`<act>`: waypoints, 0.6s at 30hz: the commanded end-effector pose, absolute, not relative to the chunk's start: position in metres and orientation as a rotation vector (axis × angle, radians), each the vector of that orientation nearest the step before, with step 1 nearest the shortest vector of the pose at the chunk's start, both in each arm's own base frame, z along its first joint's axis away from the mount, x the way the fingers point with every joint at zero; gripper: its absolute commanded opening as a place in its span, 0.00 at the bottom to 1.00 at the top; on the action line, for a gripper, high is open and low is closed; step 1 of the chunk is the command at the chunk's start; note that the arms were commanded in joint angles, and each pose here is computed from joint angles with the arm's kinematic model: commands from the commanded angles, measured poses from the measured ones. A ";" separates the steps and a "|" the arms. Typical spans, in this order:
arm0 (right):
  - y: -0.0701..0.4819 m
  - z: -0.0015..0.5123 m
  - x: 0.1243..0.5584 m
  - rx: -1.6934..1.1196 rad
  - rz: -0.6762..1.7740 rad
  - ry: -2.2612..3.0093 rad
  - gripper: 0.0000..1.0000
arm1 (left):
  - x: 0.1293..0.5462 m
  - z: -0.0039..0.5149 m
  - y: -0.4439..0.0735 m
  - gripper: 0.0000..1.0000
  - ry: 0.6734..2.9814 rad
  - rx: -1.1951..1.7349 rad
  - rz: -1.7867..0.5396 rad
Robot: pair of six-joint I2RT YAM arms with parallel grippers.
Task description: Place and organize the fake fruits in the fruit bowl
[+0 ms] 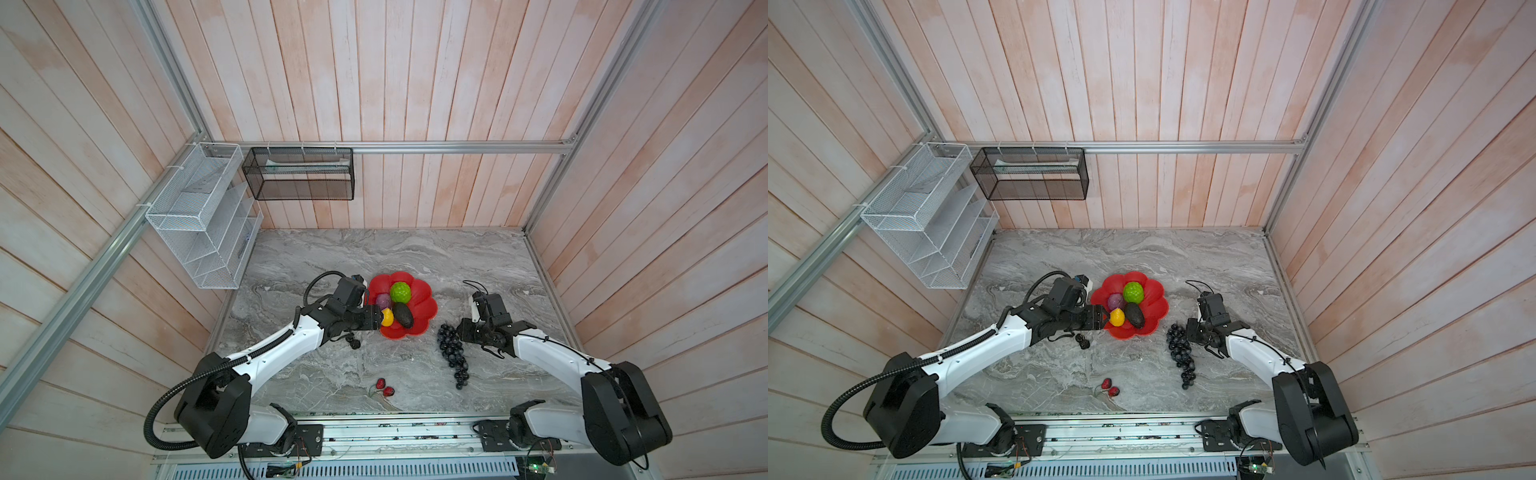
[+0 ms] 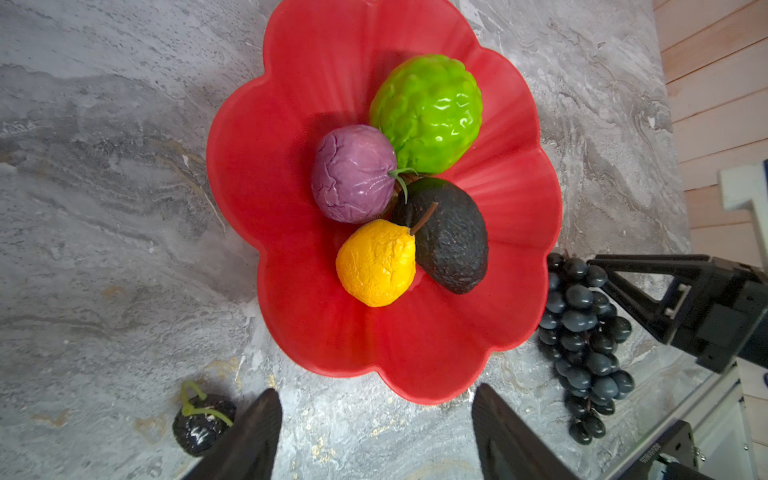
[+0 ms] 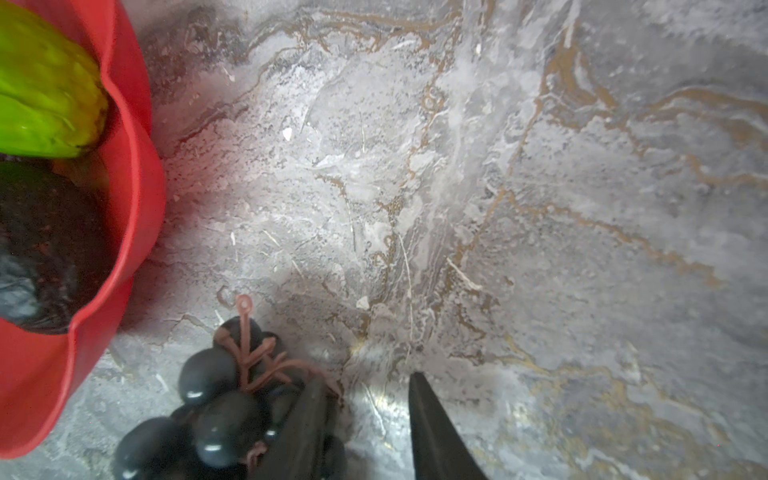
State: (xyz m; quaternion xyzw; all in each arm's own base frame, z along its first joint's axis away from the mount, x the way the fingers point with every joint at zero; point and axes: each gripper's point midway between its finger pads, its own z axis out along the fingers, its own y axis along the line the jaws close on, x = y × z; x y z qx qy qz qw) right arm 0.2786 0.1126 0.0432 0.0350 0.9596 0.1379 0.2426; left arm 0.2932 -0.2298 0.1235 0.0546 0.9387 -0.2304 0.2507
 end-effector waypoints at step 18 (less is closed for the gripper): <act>0.152 0.038 0.284 -0.109 0.403 2.642 0.45 | 0.298 0.135 -0.229 0.75 2.525 0.132 -0.633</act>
